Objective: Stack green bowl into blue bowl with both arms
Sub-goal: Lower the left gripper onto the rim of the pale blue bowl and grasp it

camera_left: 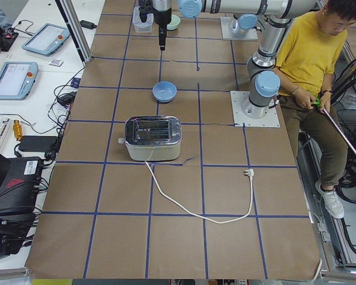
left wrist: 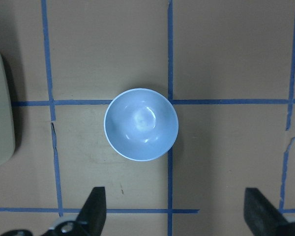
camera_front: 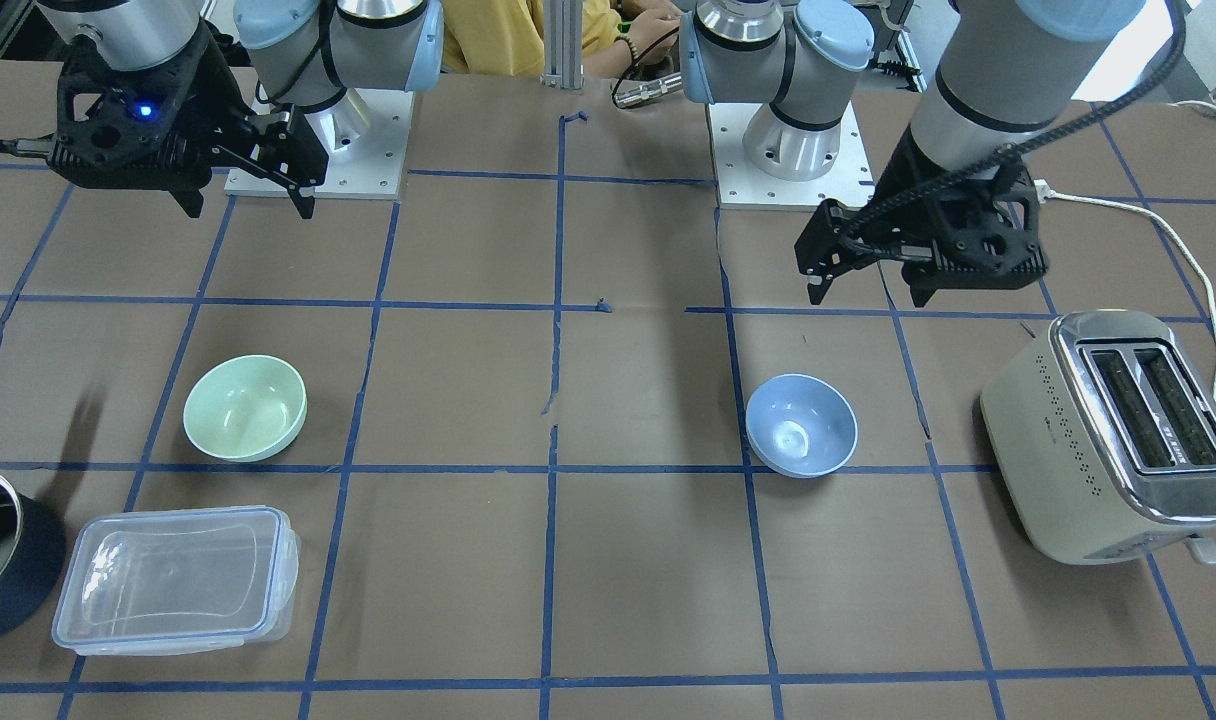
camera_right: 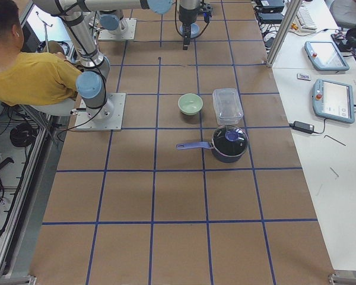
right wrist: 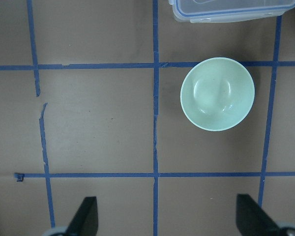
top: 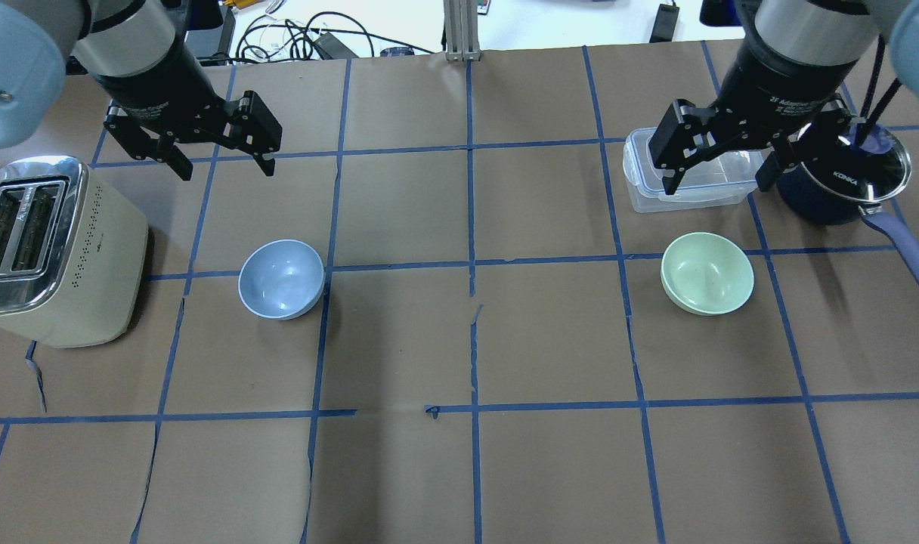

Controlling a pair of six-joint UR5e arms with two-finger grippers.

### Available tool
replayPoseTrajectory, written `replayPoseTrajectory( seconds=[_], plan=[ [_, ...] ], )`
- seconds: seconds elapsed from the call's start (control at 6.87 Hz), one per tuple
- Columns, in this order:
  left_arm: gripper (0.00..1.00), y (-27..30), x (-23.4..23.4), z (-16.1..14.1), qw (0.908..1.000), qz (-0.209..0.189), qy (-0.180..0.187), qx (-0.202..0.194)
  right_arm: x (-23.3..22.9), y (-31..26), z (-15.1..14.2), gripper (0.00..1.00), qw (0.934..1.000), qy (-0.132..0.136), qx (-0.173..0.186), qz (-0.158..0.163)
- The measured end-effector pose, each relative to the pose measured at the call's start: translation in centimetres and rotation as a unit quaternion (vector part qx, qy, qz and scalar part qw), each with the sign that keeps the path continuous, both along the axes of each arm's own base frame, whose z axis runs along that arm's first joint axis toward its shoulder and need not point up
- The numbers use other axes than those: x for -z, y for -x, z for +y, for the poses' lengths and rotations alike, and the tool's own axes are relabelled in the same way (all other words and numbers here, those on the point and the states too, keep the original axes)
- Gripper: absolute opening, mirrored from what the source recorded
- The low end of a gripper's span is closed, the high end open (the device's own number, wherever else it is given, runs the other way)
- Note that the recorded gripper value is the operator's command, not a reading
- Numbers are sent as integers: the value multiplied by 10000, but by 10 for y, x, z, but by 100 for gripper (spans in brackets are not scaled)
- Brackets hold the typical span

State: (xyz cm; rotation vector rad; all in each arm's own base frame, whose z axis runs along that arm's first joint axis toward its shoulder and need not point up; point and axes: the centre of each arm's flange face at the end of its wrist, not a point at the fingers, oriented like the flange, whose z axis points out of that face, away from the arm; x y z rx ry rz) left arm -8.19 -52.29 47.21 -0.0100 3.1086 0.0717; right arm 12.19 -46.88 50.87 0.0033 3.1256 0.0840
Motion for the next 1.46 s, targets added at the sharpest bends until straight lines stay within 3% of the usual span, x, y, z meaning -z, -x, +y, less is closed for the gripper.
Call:
replayPoseTrajectory(
  seconds=[0.29,0.58,0.73,0.87,1.02,1.17,1.31,1.46],
  plan=[
    [100,-74,59,-15,9993,183,-190,-256,0,0,0,100,10000,-3,2,2],
    [100,-98,129,-22,9990,240,-135,-340,0,0,0,100,10000,-3,3,6],
    [97,-99,165,-22,9990,246,-100,-350,0,0,0,100,10000,-3,2,11],
    [88,-99,199,-19,9990,256,-92,-356,0,0,0,100,10000,-4,2,18],
    [76,-95,229,-13,9984,385,-150,-374,0,0,0,100,10000,-4,2,24],
    [34,-89,251,-8,9969,623,-266,-410,0,1,0,100,10000,-4,2,26],
    [0,-85,267,-4,9951,806,-385,-429,0,1,0,100,10000,-4,0,29],
    [0,-83,272,-3,9944,872,-426,-410,0,1,0,100,10000,-4,-4,32]
  ],
)
